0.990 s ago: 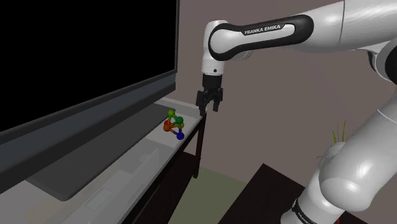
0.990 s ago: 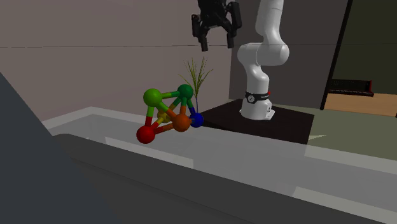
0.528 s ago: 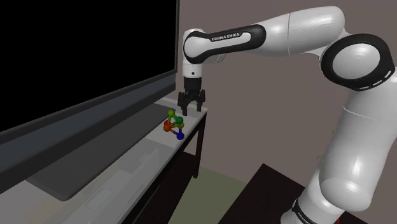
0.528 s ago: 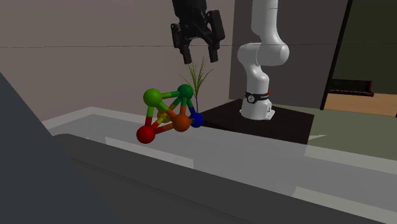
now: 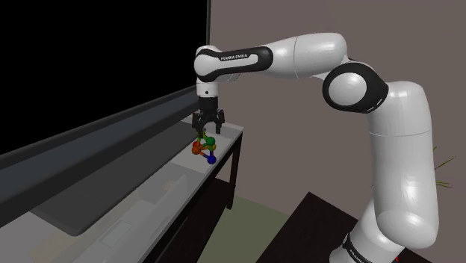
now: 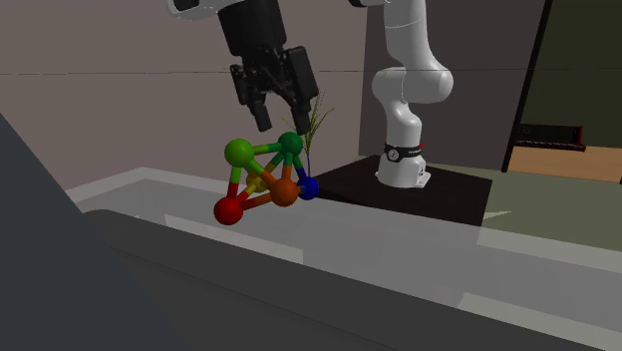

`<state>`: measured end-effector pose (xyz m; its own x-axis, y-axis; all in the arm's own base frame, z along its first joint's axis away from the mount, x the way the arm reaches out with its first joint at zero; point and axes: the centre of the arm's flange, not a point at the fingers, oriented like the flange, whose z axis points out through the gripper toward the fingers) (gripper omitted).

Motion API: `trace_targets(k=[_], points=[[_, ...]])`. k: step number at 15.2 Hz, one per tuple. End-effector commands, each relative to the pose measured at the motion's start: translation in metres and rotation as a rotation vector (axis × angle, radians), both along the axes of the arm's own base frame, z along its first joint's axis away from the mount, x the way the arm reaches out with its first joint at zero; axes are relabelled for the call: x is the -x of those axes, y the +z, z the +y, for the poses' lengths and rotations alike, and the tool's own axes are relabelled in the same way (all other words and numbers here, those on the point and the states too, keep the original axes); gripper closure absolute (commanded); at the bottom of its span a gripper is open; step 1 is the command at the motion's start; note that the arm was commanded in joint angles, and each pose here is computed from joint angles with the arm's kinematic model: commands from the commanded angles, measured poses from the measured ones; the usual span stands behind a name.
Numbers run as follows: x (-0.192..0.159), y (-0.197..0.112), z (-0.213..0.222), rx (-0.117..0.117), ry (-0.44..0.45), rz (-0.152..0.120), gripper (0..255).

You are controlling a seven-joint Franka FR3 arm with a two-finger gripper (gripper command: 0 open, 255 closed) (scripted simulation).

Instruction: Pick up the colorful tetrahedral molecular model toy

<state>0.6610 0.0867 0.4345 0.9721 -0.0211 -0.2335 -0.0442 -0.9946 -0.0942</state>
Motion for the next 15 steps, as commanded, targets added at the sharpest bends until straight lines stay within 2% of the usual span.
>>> trace_targets(k=[1, 7, 8, 15], points=[[-0.003, -0.009, 0.000, 0.000, -0.001, 0.001, 0], [-0.003, -0.033, 0.000, 0.000, -0.001, 0.001, 0], [-0.004, -0.033, 0.000, 0.000, -0.001, 0.001, 255], [-0.004, -0.034, 0.001, 0.000, -0.001, 0.001, 255]])
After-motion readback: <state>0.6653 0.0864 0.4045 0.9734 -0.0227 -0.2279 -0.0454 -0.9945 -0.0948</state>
